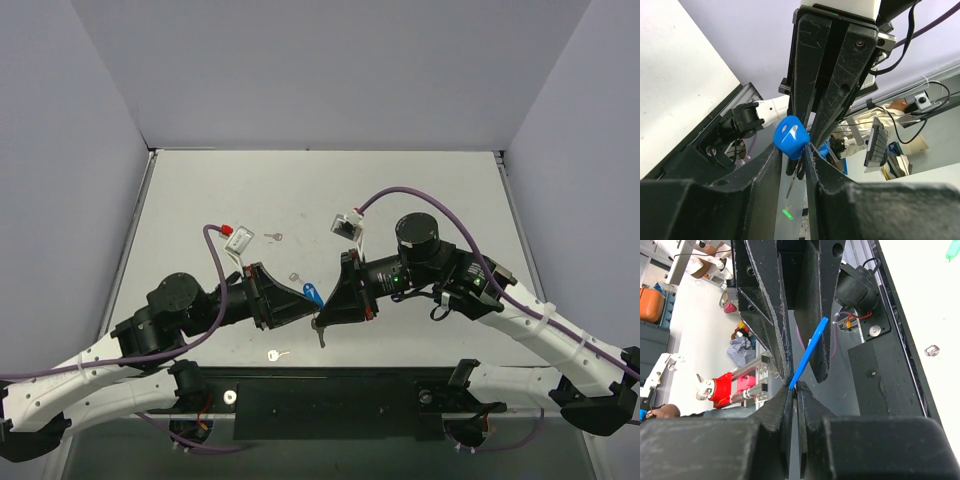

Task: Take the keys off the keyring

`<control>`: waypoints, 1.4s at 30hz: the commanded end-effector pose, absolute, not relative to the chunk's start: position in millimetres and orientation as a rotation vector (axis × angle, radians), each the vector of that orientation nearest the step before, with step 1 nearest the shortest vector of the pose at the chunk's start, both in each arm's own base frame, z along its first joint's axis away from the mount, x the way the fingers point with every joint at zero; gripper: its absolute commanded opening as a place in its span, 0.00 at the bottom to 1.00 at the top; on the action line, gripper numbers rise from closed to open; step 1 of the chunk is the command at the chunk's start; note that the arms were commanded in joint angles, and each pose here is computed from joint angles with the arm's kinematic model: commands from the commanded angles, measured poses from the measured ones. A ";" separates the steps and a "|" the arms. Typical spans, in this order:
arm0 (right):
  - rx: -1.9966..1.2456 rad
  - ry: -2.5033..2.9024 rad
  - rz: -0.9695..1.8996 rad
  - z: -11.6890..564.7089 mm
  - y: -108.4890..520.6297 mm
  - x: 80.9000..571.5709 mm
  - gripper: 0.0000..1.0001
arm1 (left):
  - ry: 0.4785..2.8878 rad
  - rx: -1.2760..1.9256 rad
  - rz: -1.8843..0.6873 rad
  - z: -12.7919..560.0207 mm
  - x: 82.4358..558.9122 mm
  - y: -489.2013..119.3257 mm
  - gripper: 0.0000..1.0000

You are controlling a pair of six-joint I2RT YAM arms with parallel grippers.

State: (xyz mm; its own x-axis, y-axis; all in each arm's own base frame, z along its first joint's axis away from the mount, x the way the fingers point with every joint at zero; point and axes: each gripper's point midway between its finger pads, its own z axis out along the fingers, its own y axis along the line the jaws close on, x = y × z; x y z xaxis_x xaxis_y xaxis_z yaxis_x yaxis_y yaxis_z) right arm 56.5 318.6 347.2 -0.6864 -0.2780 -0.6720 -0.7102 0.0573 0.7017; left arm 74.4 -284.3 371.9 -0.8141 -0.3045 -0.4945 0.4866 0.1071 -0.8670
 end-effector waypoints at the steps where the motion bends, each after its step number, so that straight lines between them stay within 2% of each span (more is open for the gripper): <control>1: -1.007 1.870 1.682 367.2 324.2 58.9 0.00 | 1.779 0.234 -1.791 380.8 67.2 -287.9 0.32; 6: -1.004 1.869 1.682 368.0 324.6 59.3 0.00 | 1.780 0.245 -1.787 380.1 64.7 -284.8 0.27; 10: -0.996 1.871 1.689 369.1 326.5 60.2 0.00 | 1.788 0.261 -1.776 377.2 62.8 -282.6 0.09; 11: -0.993 1.876 1.691 367.7 327.9 61.1 0.00 | 1.795 0.263 -1.773 375.7 62.3 -282.2 0.02; 12: -0.991 1.869 1.699 369.4 328.8 61.1 0.00 | 1.796 0.264 -1.771 375.4 61.8 -281.1 0.00; 18: -0.964 1.857 1.720 374.7 333.8 64.1 0.01 | 1.792 0.249 -1.763 374.1 62.7 -276.9 0.00; 20: -0.956 1.846 1.736 377.9 334.7 63.8 0.09 | 1.787 0.237 -1.757 375.3 64.3 -275.5 0.00; 21: -0.948 1.849 1.745 378.2 335.5 63.8 0.19 | 1.777 0.234 -1.759 378.2 64.3 -274.2 0.00; 26: -0.883 1.744 1.837 394.1 339.9 64.0 0.46 | 1.732 0.115 -1.734 387.7 78.5 -266.2 0.00; 28: -0.831 1.699 1.868 400.6 340.4 66.1 0.50 | 1.704 0.073 -1.741 392.1 82.0 -262.3 0.00; 37: -0.612 1.424 2.013 447.8 331.0 69.4 0.51 | 1.628 -0.093 -1.746 406.3 99.5 -252.8 0.00; 42: -0.569 1.392 2.022 451.8 330.8 70.7 0.51 | 1.590 -0.159 -1.756 413.0 106.9 -251.0 0.00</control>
